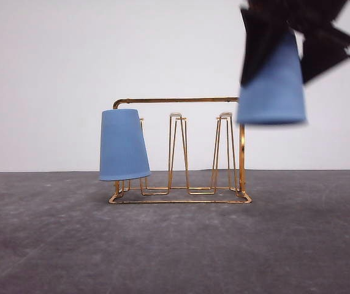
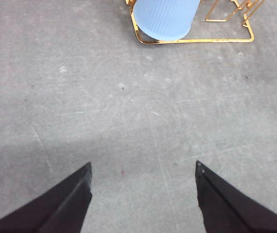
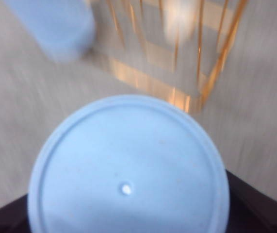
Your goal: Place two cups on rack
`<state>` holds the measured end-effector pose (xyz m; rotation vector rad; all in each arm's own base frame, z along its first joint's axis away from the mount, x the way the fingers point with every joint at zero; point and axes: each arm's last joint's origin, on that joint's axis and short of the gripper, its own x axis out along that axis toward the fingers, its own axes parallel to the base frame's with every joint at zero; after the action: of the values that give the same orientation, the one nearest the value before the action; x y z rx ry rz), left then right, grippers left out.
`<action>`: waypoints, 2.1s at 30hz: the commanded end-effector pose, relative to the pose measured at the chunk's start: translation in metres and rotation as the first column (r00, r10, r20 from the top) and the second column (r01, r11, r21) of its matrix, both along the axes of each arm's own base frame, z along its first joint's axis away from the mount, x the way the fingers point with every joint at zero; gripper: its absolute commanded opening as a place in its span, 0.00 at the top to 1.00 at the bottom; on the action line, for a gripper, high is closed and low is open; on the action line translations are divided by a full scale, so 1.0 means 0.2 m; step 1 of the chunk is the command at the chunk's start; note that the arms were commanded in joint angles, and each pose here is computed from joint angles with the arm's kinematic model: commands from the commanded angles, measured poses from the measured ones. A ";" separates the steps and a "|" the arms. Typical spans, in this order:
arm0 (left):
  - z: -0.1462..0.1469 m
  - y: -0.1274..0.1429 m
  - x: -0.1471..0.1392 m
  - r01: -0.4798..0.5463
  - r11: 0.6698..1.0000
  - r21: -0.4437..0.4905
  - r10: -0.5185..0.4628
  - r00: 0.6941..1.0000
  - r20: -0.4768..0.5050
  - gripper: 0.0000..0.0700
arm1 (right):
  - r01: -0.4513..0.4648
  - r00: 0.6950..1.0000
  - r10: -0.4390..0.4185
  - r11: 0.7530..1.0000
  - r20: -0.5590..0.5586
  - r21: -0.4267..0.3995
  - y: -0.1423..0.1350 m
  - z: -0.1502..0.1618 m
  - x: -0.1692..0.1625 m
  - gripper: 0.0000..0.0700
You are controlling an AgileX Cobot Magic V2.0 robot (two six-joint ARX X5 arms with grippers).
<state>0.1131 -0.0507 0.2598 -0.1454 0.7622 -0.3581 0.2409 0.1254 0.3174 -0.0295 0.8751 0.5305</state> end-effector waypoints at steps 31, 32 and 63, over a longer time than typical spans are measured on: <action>0.01 0.00 0.00 -0.020 1.000 -0.011 0.020 1.000 0.000 0.44 | 0.052 0.999 -0.051 0.997 0.017 -0.054 0.22 -0.30 0.57 0.34; 0.01 0.00 0.00 -0.019 1.000 -0.011 0.019 1.000 0.000 0.44 | 0.052 0.999 -0.052 0.997 0.011 -0.057 0.22 -0.31 0.58 0.34; 0.01 0.00 0.00 -0.019 1.000 -0.011 0.019 1.000 0.000 0.44 | 0.032 0.993 -0.051 0.986 -0.110 -0.161 0.11 0.04 0.30 0.17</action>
<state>0.1132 -0.0505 0.2598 -0.1641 0.7647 -0.3425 0.2987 0.1423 0.3331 -0.1077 1.0099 0.4121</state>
